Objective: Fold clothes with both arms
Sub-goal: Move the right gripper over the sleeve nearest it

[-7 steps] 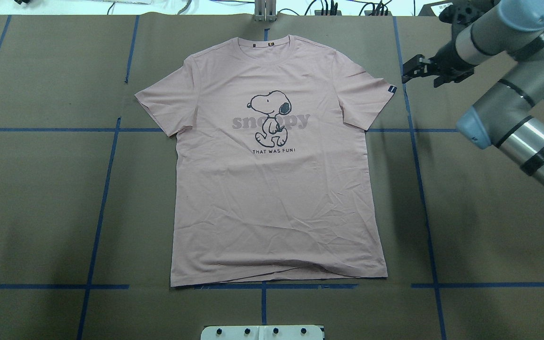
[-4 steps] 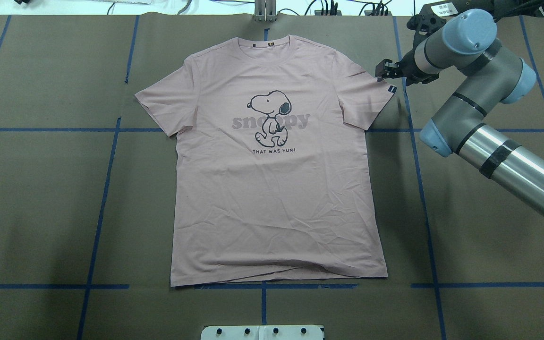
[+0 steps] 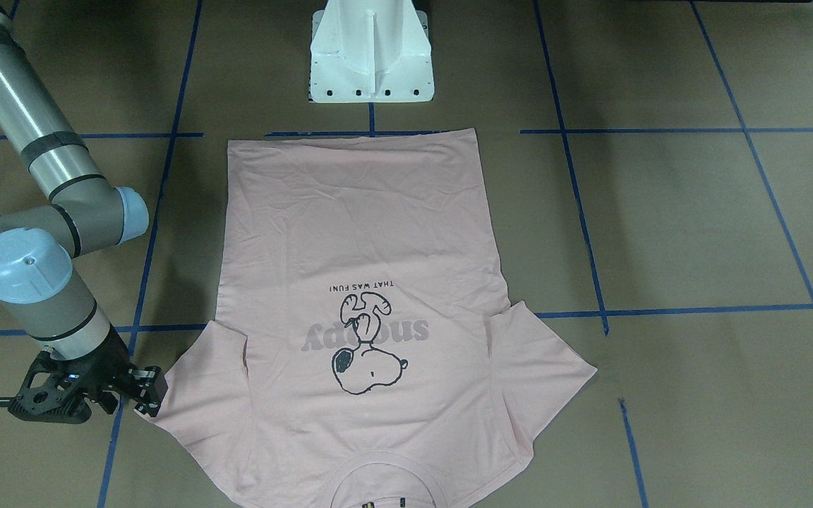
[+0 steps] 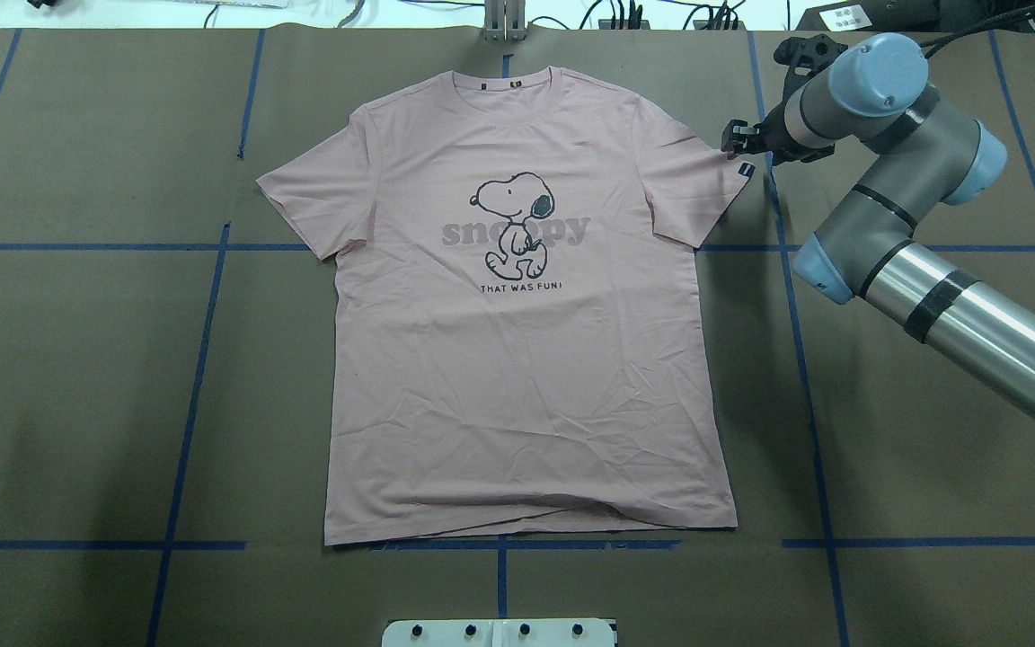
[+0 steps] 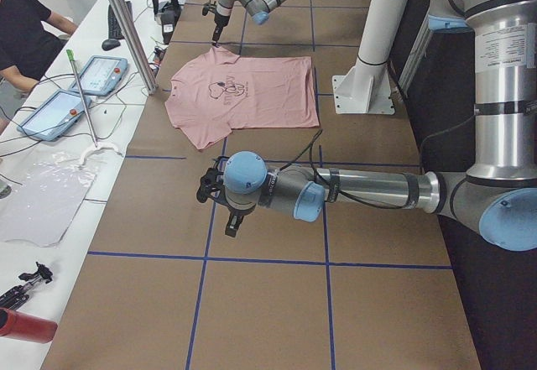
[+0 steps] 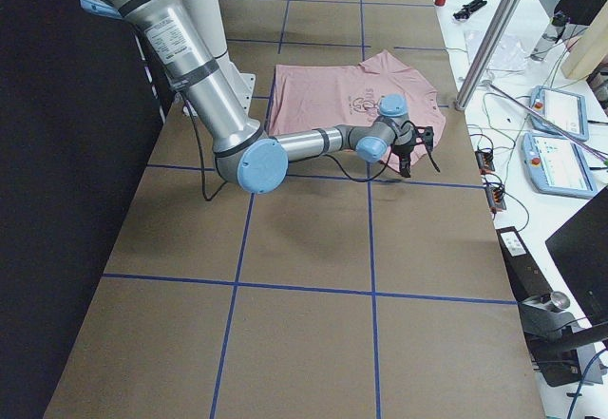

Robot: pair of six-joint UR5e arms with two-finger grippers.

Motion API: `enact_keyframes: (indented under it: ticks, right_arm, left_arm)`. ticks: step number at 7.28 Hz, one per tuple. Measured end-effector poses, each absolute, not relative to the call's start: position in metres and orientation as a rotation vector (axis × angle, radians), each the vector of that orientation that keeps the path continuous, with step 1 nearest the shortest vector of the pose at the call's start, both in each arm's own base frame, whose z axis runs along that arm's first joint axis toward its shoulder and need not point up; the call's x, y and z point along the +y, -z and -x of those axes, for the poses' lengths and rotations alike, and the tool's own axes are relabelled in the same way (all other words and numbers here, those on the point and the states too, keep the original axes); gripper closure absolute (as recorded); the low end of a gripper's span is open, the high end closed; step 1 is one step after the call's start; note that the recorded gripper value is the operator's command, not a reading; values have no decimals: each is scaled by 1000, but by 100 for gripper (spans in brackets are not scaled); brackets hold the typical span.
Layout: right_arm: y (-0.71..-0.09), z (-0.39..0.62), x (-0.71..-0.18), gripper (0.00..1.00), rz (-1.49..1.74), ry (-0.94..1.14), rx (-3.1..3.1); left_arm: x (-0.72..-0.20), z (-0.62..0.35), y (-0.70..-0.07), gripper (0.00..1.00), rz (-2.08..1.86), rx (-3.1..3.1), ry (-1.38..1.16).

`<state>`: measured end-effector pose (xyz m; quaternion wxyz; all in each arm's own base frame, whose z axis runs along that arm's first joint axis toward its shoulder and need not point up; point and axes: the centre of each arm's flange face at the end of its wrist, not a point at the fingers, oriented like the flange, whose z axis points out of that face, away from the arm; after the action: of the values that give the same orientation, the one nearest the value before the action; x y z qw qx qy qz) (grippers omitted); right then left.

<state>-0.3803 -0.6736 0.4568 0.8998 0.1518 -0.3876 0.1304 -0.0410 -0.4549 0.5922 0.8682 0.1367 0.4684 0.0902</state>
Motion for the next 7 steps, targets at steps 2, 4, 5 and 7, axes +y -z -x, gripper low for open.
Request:
enact_keyframes:
  ticks: [2,4,5,7]
  right_arm:
    - [-459,387,-670,45,-309,-261,-801]
    - [-463,389,-668,51,-307,-261,-793]
    - [-464,389,-668,66,-312,-265,-786]
    - [-469,389,-669,90,-312,-270,-775]
  left_arm:
    - [-454,40,-593,0,-282,996,-190]
    - [-454,40,-593,0,-281,999,-190]
    - [-454,40,-593,0,-281,999,-190]
    - [-454,40,-593,0,-282,999,-189]
